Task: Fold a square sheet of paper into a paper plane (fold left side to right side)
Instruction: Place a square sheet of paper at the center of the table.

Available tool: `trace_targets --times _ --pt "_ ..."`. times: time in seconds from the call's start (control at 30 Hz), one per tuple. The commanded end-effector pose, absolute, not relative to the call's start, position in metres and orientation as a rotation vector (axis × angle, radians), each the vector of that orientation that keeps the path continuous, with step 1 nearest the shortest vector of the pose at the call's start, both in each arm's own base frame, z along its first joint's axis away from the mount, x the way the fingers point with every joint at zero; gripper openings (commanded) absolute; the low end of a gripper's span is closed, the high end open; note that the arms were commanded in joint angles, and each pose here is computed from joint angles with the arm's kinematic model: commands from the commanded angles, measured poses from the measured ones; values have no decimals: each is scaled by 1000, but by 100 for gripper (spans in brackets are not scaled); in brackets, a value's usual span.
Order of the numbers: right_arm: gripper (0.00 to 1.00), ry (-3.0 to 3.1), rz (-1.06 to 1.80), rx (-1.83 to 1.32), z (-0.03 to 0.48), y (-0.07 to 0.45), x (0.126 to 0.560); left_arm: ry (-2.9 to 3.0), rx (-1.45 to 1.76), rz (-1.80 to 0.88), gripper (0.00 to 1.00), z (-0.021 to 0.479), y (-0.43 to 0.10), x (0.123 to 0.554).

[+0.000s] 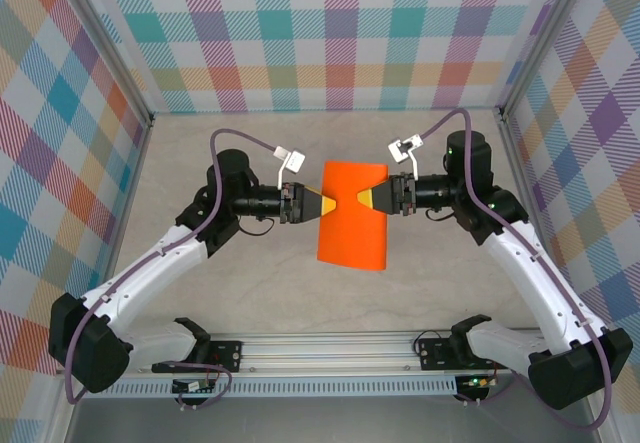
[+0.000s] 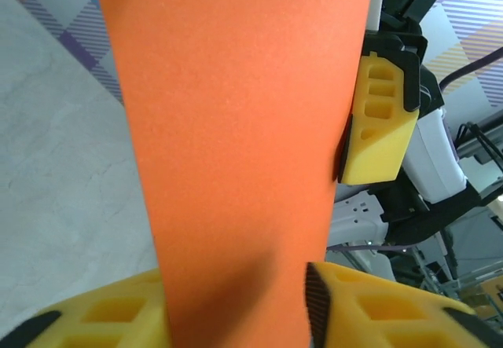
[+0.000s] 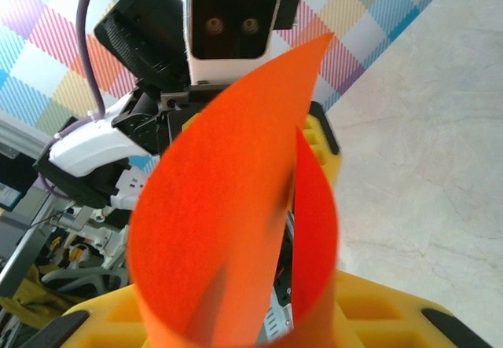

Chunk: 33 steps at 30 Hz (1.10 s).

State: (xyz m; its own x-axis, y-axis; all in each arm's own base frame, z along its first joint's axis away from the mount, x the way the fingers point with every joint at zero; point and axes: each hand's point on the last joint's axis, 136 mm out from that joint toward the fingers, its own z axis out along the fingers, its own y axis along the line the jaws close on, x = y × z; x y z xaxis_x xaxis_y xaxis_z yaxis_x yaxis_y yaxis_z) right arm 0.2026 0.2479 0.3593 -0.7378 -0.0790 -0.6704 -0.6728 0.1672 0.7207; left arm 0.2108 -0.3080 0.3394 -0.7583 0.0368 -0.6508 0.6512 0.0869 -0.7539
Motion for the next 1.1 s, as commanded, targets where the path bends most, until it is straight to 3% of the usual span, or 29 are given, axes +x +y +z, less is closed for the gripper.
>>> trace_targets --times 0.0,0.1,0.2,0.37,0.53,0.73,1.07 --pt "34 1958 1546 -715 359 247 205 1916 670 -1696 28 332 -312 214" --pt "36 2004 1501 -685 350 245 210 1950 645 -1680 14 324 -312 219" --pt "48 2077 1416 -635 335 240 218 2032 589 -1627 2 305 -311 228" --pt "82 2286 1100 -436 292 211 244 2269 393 -1503 0 252 -299 256" --pt "100 2463 841 -278 246 184 262 2500 170 -1364 0 183 -273 291" --pt "100 2561 905 -203 198 198 279 2757 111 -1107 0 108 -249 314" --pt "53 2669 1166 -30 123 239 310 2867 88 -894 0 79 -221 328"
